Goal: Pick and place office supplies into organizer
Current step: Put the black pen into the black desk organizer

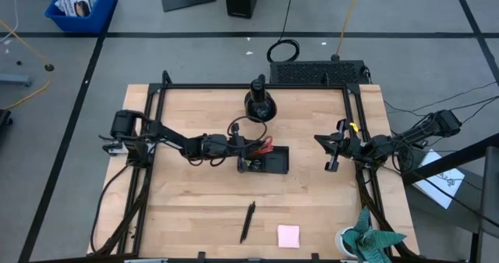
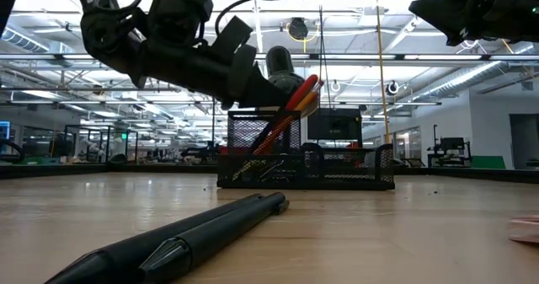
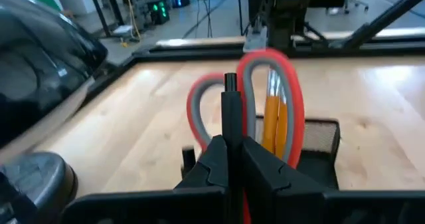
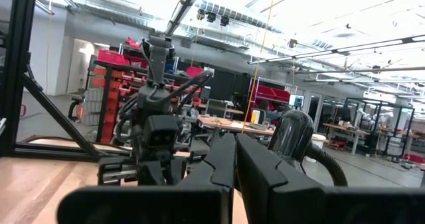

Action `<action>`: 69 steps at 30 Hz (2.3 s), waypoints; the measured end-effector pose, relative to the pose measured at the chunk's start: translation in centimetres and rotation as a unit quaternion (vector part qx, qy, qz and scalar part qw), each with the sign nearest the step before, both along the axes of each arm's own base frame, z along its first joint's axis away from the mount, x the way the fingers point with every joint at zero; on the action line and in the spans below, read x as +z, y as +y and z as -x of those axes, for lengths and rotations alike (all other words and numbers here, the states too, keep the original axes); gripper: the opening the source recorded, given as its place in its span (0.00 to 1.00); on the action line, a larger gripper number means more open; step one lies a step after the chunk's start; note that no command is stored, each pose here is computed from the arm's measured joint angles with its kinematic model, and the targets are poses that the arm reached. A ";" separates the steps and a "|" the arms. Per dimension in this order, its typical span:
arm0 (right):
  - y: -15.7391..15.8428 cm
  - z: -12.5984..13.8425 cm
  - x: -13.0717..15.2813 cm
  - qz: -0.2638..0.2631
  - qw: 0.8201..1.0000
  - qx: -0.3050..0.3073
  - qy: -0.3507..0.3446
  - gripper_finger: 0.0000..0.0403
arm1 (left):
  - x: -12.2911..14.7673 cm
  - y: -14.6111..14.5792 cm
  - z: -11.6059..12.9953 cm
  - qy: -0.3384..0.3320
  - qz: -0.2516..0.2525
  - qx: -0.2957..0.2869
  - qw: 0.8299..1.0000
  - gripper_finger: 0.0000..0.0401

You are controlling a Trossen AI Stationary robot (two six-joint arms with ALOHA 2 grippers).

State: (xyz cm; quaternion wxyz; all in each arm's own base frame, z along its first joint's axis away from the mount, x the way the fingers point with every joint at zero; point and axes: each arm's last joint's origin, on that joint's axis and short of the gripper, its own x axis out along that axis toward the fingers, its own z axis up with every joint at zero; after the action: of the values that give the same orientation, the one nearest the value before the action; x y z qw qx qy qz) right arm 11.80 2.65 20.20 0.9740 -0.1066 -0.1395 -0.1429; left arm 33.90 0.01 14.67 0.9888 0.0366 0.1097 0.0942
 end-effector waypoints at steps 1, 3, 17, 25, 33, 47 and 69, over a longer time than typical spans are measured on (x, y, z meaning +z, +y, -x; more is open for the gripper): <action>0.0 0.0 0.0 0.001 1.000 0.000 0.000 0.02 | -0.1 0.0 0.0 0.003 0.000 0.000 1.000 0.03; 0.0 0.0 0.0 0.001 1.000 -0.001 0.000 0.02 | -0.1 0.0 0.0 0.005 -0.001 0.000 1.000 0.02; -0.1 0.0 0.0 -0.004 1.000 -0.010 0.001 0.02 | 0.0 -0.1 0.1 0.007 -0.011 0.007 1.000 0.32; -0.1 0.0 0.0 -0.004 1.000 -0.009 0.001 0.02 | 1.3 -0.7 0.0 -0.007 -0.037 -0.006 0.999 0.40; -0.1 0.1 0.1 -0.005 1.000 -0.008 -0.004 0.02 | 7.2 -3.6 -0.3 0.078 -0.032 0.058 0.995 0.41; -0.1 0.0 0.1 -0.009 1.000 -0.005 -0.005 0.02 | 6.1 -17.3 -2.7 0.252 0.168 0.030 0.952 0.41; 0.0 -0.1 -0.2 -0.027 1.000 0.002 0.005 0.02 | -0.1 -23.4 -1.8 0.323 0.222 0.096 0.915 0.41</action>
State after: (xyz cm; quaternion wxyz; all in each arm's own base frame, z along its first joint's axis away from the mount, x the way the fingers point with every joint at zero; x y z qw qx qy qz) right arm 11.87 2.64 19.98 0.9774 -0.0809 -0.1314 -0.1444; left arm 35.66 -23.40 14.59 0.8681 -0.1659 0.4446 0.1452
